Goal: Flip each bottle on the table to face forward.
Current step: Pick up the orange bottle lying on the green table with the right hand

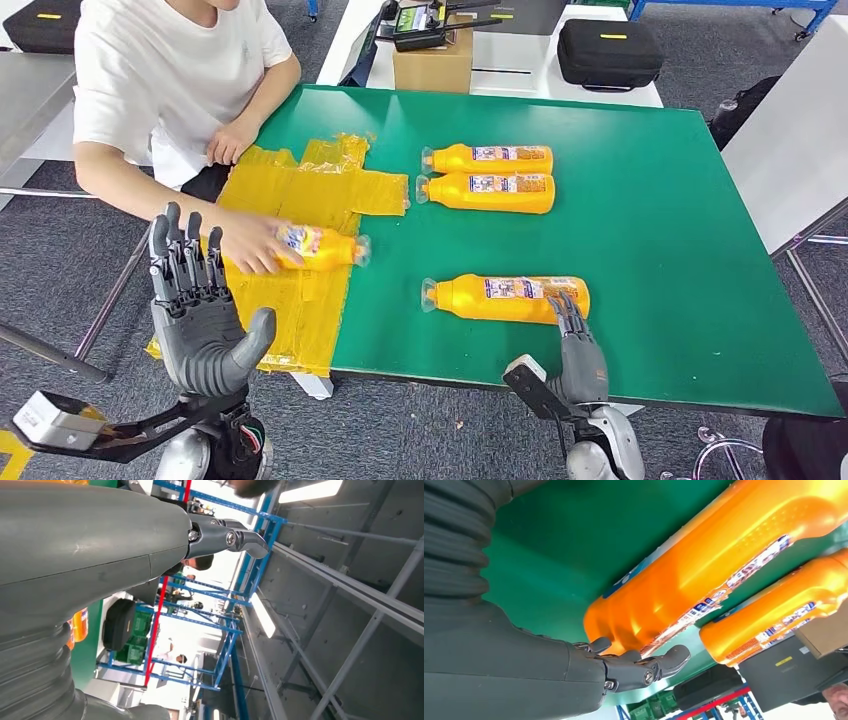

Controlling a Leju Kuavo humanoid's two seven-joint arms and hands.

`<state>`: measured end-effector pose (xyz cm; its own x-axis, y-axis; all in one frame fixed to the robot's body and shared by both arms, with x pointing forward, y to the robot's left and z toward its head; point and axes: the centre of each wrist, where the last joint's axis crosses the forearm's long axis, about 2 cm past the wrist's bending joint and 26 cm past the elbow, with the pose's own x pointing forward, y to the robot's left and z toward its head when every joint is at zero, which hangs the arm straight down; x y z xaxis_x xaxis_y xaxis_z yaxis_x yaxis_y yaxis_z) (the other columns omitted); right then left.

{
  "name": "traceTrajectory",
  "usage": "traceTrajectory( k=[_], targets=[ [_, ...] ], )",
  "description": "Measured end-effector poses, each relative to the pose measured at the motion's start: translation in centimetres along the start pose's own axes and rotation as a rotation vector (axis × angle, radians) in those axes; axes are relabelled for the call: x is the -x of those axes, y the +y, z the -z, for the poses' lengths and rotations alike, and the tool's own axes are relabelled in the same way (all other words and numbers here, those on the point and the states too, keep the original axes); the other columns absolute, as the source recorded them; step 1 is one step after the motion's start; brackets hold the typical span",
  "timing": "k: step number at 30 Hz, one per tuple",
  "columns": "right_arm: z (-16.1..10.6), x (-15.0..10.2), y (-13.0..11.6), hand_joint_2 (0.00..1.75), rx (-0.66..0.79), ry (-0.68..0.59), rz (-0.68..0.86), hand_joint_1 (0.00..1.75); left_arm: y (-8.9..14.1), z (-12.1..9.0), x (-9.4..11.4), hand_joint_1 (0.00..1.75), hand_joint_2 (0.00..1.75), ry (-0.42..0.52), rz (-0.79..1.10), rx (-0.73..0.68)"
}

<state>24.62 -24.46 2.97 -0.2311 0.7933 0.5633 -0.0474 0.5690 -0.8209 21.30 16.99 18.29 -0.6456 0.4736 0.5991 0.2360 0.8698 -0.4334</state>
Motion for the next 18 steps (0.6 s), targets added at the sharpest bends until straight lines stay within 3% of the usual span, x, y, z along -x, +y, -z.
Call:
traceTrajectory(
  k=[6, 11, 18],
  targets=[
    [0.6, 0.6, -0.2, 1.75, -0.016, 0.003, -0.056, 0.0, -0.1, -0.1, 0.3, 0.0, 1.75, 0.018, -0.007, 0.013],
    [2.7, 0.5, -1.0, 1.75, -0.022, -0.048, -0.175, 0.0, -0.4, 0.0, 0.7, 0.0, 1.75, 0.033, -0.03, 0.029],
    [4.3, -3.2, -0.9, 1.75, -0.068, -0.196, -0.226, 0.0, -0.7, 0.0, 0.8, 0.0, 1.75, 0.044, -0.043, 0.044]
  ],
)
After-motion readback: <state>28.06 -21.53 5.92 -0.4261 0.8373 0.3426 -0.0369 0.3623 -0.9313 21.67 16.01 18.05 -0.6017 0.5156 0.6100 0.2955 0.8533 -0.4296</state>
